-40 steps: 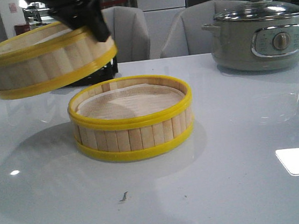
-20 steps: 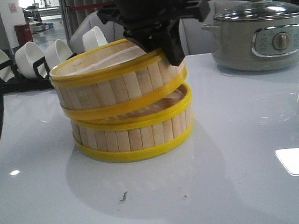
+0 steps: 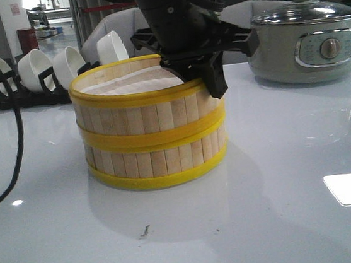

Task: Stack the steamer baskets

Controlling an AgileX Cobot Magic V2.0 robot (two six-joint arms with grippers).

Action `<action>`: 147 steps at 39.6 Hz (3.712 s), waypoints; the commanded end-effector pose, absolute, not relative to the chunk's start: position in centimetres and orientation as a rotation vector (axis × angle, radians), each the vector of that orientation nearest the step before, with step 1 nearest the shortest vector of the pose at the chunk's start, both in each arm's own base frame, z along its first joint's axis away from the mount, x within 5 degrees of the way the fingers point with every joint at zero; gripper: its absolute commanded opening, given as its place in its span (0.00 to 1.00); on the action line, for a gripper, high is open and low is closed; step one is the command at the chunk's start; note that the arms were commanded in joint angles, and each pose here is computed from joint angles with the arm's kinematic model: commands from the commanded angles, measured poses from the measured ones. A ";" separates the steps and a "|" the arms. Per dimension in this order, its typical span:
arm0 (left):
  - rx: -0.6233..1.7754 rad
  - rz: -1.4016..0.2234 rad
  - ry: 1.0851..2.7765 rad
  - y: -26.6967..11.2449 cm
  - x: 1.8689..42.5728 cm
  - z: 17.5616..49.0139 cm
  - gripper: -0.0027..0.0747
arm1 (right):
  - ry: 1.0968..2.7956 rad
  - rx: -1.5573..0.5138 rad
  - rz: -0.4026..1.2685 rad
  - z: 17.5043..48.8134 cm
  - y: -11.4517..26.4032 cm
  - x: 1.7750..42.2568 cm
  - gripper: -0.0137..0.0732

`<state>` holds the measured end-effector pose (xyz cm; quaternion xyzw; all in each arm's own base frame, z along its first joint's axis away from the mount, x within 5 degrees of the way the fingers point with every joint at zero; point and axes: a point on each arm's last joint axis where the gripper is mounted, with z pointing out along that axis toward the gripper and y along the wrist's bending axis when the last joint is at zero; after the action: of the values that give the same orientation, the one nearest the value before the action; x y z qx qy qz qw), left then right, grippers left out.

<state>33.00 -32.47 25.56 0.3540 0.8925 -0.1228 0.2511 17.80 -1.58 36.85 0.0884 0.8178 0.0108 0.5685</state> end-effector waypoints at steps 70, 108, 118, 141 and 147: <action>0.123 -0.272 1.781 -10.1 29.0 51.5 0.16 | 1.819 0.190 0.021 38.6 -1.6 17.8 0.64; 0.118 -0.255 1.767 -3.2 12.2 32.7 0.16 | 1.868 0.197 0.027 38.2 -1.5 17.7 0.64; 0.099 -0.288 1.761 -3.3 12.2 31.5 0.16 | 1.871 0.198 0.027 38.1 -1.5 17.7 0.64; 0.036 -0.229 1.768 -2.3 12.5 30.3 0.16 | 1.885 0.199 0.027 38.0 -1.5 17.6 0.64; 0.037 -0.233 1.756 -2.4 12.5 30.4 0.16 | 1.885 0.199 0.027 38.0 -1.5 17.6 0.64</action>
<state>12.28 -2.18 28.65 0.0167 0.8063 -0.0838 0.5853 17.56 -1.53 36.29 0.0920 0.8363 0.0132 0.5404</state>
